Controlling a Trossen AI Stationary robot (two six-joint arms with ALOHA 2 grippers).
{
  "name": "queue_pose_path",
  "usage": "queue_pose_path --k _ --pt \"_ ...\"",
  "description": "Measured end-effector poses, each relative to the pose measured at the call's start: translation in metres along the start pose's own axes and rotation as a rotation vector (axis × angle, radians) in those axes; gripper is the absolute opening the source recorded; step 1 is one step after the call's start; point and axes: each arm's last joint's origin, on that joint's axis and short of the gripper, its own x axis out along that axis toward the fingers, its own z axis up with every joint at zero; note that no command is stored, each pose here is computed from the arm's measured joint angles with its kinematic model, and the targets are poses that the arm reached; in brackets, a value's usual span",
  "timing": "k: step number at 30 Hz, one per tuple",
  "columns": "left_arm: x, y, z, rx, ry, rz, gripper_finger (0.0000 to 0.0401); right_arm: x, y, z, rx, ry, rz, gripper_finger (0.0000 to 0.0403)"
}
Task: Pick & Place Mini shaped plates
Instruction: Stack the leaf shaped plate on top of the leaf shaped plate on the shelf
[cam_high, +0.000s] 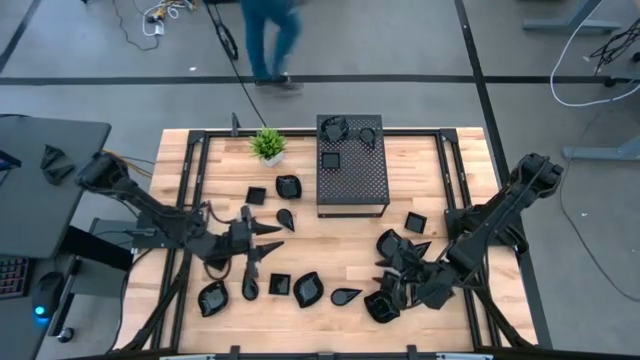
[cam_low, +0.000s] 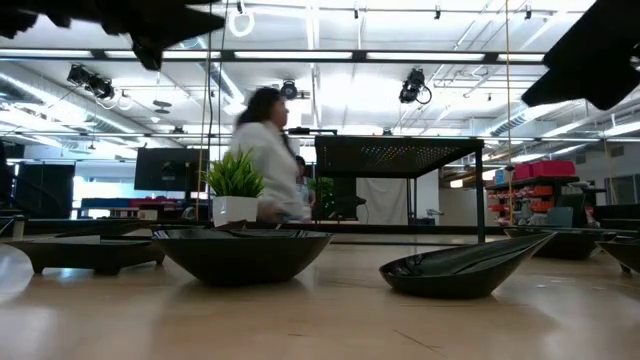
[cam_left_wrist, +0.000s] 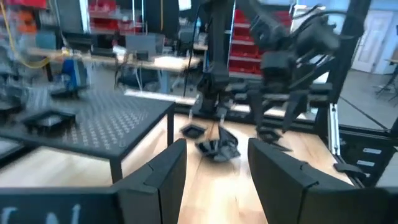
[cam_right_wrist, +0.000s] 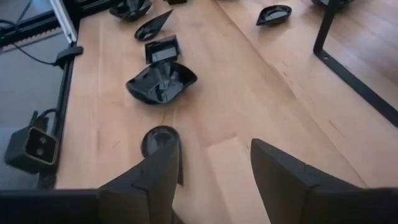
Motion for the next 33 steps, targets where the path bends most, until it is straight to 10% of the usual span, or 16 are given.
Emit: queue_pose_path --k 18,33 --pt "-0.025 -0.056 0.048 0.316 0.188 0.059 0.0177 0.009 -0.005 0.005 -0.019 -0.044 0.002 0.0204" --pt "-0.054 -0.05 0.025 -0.277 1.074 -0.029 0.0177 0.015 -0.012 0.011 -0.086 -0.052 -0.033 0.0204"
